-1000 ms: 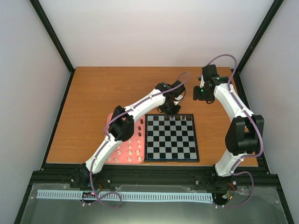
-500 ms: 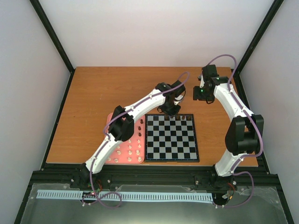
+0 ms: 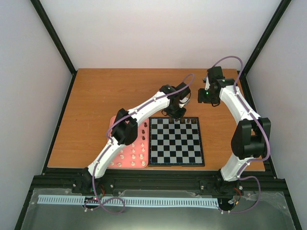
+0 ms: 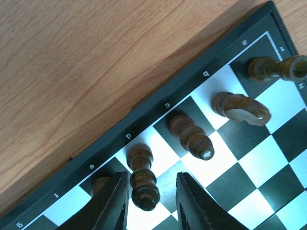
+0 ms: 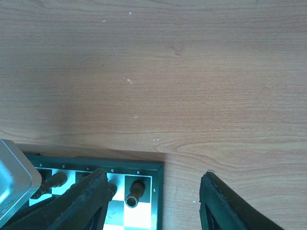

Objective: Set up the chess pieces on the board
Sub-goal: Place the chess piece on the chessboard.

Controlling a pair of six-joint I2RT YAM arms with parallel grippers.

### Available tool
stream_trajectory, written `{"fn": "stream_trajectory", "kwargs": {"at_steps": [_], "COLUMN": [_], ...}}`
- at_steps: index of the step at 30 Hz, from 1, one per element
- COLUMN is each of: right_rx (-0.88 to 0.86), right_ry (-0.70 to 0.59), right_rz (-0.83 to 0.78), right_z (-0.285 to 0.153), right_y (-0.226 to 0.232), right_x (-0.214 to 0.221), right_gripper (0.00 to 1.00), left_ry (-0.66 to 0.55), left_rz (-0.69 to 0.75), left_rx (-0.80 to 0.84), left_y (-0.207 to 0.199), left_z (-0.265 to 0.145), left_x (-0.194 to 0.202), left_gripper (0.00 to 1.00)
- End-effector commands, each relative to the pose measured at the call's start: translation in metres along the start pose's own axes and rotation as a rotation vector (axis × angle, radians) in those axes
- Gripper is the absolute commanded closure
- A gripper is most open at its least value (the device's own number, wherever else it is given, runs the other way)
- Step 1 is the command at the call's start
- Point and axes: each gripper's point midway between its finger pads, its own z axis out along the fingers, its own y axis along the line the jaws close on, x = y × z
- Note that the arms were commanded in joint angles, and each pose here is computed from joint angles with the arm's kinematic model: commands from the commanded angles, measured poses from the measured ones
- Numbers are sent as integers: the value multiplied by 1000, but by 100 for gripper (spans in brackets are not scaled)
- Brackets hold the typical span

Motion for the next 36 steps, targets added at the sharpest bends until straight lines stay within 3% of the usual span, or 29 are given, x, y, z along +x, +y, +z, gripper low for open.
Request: {"fn": "stream_trajectory", "kwargs": {"at_steps": [1, 17, 20, 31, 36], "right_rx": [-6, -24, -26, -74, -180], "right_ry": [-30, -27, -27, -29, 6], "right_rz": [1, -6, -6, -9, -41], "right_z": [-3, -4, -5, -6, -3], "right_y": [-1, 2, 3, 12, 35], "right_x": [-12, -10, -10, -11, -7], "right_gripper": [49, 48, 48, 48, 51], "left_ry": [-89, -149, -169, -313, -334], "left_rz": [39, 42, 43, 11, -93], "left_rx": [70, 5, -4, -69, -85], "left_y": [-21, -12, -12, 8, 55], "left_z": [-25, -47, -55, -124, -156], "left_x": [-19, -28, -31, -48, -45], "left_gripper": [66, 65, 61, 54, 54]}}
